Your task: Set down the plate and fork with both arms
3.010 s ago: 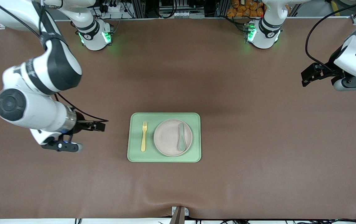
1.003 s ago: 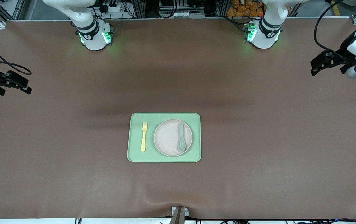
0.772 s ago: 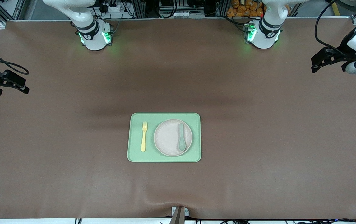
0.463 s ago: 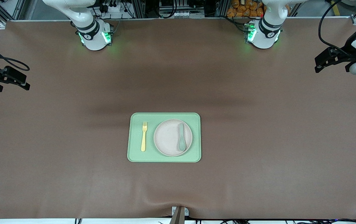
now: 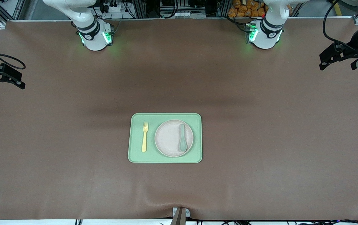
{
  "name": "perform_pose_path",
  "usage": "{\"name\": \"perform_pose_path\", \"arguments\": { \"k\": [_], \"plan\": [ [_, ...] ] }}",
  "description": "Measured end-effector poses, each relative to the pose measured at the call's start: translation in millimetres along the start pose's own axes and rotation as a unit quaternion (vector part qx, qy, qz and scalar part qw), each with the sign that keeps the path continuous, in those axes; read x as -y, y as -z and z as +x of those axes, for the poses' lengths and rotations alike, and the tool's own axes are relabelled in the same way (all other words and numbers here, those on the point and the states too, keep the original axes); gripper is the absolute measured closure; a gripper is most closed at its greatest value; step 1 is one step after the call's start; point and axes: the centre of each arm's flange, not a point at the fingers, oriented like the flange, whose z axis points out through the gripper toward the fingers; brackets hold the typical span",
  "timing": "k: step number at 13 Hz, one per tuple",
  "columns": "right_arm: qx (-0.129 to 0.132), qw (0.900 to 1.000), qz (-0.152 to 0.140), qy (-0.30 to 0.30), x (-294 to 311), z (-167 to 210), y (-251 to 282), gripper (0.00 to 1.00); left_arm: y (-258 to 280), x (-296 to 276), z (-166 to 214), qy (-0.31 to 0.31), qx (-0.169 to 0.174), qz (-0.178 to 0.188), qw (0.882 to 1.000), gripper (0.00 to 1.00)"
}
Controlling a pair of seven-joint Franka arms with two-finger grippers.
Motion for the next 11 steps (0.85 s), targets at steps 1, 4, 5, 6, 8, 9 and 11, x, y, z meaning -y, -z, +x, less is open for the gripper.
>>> {"name": "perform_pose_path", "arguments": {
  "k": [1, 4, 5, 6, 8, 9, 11],
  "plan": [
    [0.009, 1.0, 0.0, -0.002, -1, -2, 0, 0.0, 0, -2, 0, -0.003, 0.0, 0.0, 1.0, 0.0],
    [0.022, 1.0, 0.002, -0.013, -9, -6, -2, 0.0, 1, -3, 1, -0.007, -0.001, -0.004, 1.0, 0.0],
    [0.022, 1.0, 0.002, -0.014, -9, -7, -2, 0.0, 2, 3, 2, -0.003, -0.002, -0.006, 1.0, 0.0],
    [0.022, 1.0, 0.002, -0.014, -9, -7, -2, 0.0, 2, 9, 3, 0.002, -0.002, -0.007, 1.0, 0.0],
    [0.022, 1.0, 0.002, -0.014, -9, -7, -2, 0.0, 2, 17, 3, 0.008, -0.002, -0.008, 1.0, 0.0],
    [0.022, 1.0, 0.002, -0.014, -9, -7, -2, 0.0, 2, 17, 3, 0.008, 0.0, -0.008, 1.0, 0.0],
    [0.022, 1.0, 0.002, -0.014, -9, -7, -2, 0.0, 1, 18, 1, 0.008, 0.006, -0.008, 1.0, 0.0]
  ]
}}
